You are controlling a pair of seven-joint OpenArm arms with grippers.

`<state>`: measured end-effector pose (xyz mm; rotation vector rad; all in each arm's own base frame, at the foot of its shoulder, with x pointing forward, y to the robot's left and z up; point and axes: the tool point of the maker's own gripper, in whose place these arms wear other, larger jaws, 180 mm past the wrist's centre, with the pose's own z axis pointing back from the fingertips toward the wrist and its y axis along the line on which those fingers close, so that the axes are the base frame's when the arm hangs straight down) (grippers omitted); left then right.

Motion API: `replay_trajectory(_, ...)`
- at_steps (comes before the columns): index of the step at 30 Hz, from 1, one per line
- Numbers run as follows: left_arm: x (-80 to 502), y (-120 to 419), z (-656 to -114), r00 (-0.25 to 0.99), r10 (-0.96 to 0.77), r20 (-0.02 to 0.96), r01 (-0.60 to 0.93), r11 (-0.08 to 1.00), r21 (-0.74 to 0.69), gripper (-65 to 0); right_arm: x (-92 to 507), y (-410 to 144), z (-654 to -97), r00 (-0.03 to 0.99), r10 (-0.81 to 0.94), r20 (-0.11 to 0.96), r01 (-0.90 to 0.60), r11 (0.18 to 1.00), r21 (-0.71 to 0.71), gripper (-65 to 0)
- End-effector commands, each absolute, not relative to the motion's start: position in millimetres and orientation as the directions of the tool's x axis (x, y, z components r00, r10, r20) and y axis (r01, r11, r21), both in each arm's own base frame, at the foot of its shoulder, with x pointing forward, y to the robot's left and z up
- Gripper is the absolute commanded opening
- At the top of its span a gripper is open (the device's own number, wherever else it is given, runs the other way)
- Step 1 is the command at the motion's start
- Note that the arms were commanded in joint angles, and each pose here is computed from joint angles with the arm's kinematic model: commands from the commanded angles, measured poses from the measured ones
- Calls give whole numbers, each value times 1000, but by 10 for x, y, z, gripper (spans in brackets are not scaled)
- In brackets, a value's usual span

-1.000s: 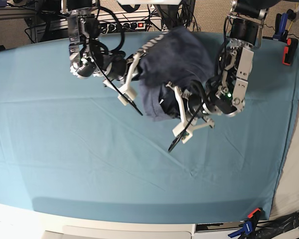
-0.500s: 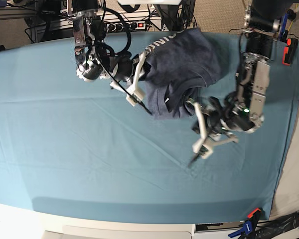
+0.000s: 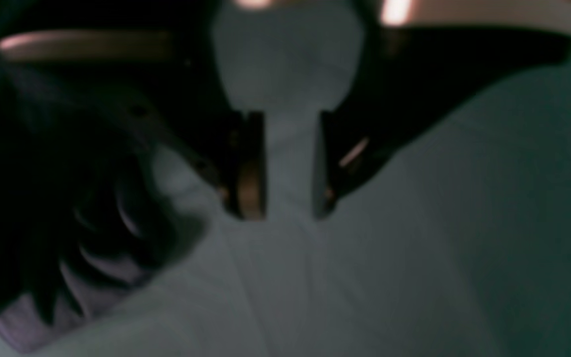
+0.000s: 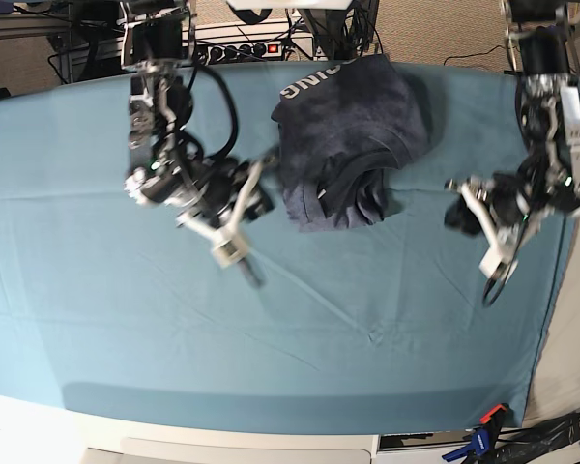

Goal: Fold the T-shirt properly
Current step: 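Fold the lifted shirt over onto itself and release both grippers, then press and tuck the shirt edge with the left gripper to square the stack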

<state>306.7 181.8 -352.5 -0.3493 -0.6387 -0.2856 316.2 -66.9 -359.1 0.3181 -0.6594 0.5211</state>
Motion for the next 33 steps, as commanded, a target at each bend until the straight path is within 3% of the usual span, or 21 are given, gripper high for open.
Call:
replay_trajectory(1, 3068, 1878, -3439, 751, -133, 647, 362, 902, -234, -411, 3340, -738, -3395, 636, 316, 704, -530, 842, 101, -477)
replay_trajectory(8, 2441, 1939, -3686, 823, -16, 567, 294, 867, -403, -401, 3593, -1339, -3131, 629, 144, 764, -360, 925, 122, -477)
replay_trajectory(12, 2173, 1921, -3754, 850, 22, 526, 269, 840, -470, -345, 3591, -1532, -3086, 625, 78, 777, -307, 939, 153, -477)
replay_trajectory(23, 1859, 1547, -3826, 872, 99, 480, 254, 747, -615, -336, 3590, -1595, -3072, 621, 62, 781, -293, 943, 157, -477)
replay_trajectory(33, 1910, 1435, -3791, 860, 130, 494, 259, 722, -641, -337, 3590, -1595, -3071, 621, 62, 782, -293, 943, 157, -477)
